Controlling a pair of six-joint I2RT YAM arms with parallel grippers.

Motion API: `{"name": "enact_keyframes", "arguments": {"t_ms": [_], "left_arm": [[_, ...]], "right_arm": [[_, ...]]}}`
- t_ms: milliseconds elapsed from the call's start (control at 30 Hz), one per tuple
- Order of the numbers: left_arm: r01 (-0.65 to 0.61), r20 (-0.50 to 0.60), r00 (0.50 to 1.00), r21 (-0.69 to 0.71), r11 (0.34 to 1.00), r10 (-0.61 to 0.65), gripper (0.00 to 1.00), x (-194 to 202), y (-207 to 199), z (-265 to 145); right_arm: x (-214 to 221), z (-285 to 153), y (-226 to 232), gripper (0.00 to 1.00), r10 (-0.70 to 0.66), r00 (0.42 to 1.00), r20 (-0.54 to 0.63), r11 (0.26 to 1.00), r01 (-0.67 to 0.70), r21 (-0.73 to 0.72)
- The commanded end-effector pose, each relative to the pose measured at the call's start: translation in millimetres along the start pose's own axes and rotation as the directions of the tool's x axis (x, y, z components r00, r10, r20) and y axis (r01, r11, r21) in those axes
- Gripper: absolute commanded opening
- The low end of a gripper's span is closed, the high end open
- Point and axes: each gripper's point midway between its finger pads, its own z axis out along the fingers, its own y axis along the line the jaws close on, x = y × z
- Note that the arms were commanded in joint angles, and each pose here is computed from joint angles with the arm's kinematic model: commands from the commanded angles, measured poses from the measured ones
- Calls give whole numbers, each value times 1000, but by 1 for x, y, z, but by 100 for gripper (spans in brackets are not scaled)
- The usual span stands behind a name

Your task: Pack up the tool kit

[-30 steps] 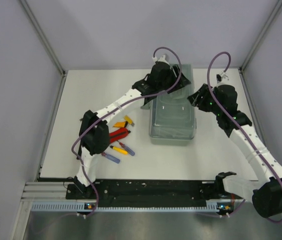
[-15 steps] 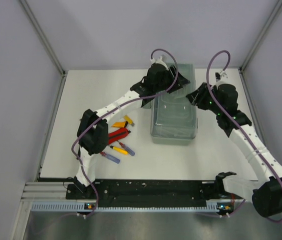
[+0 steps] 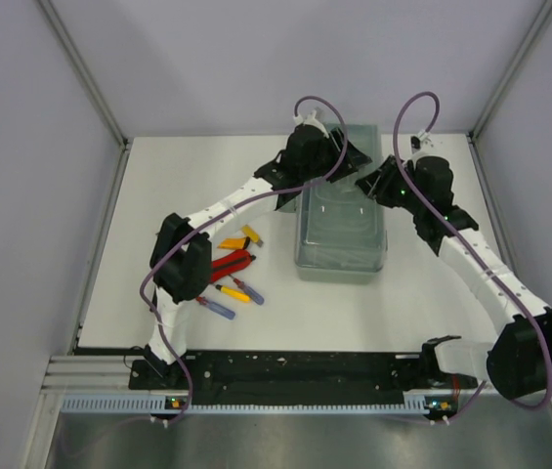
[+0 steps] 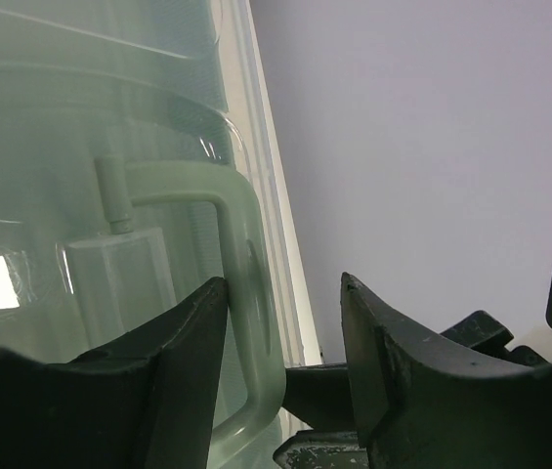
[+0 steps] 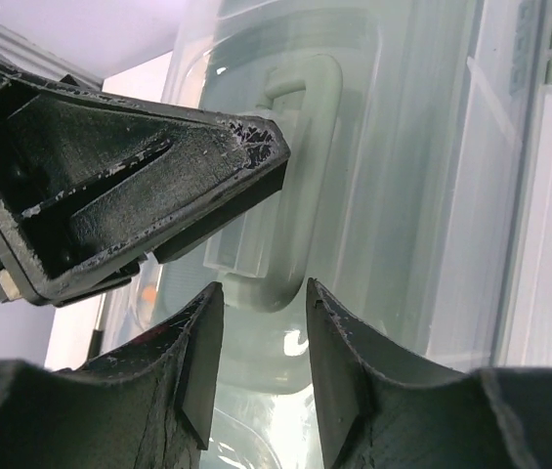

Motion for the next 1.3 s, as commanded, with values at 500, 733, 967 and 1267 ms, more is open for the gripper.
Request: {"name": "enact_keyframes", "arguments": {"t_ms": [500,733,967,1267], "left_arm": [[-26,-9,1000,-193,981,25,62,7,37,-25],[-91,39,994,-219,971,102,68,-13,26,-50],[-176,159,960,-298,938,231,98,-51,19,-101],[-155,261,932,-337,929,251,95,-73,54,-172]], "right_arm": [[8,29,-3,24,101,993,-57,995,-100,29],[12,35,0,21,140,988,-72,990,-139,9],[7,42,12,0,145,985,-89,988,-149,-41],[-25,32,60,0,172,980,-97,965,-187,-185]]}}
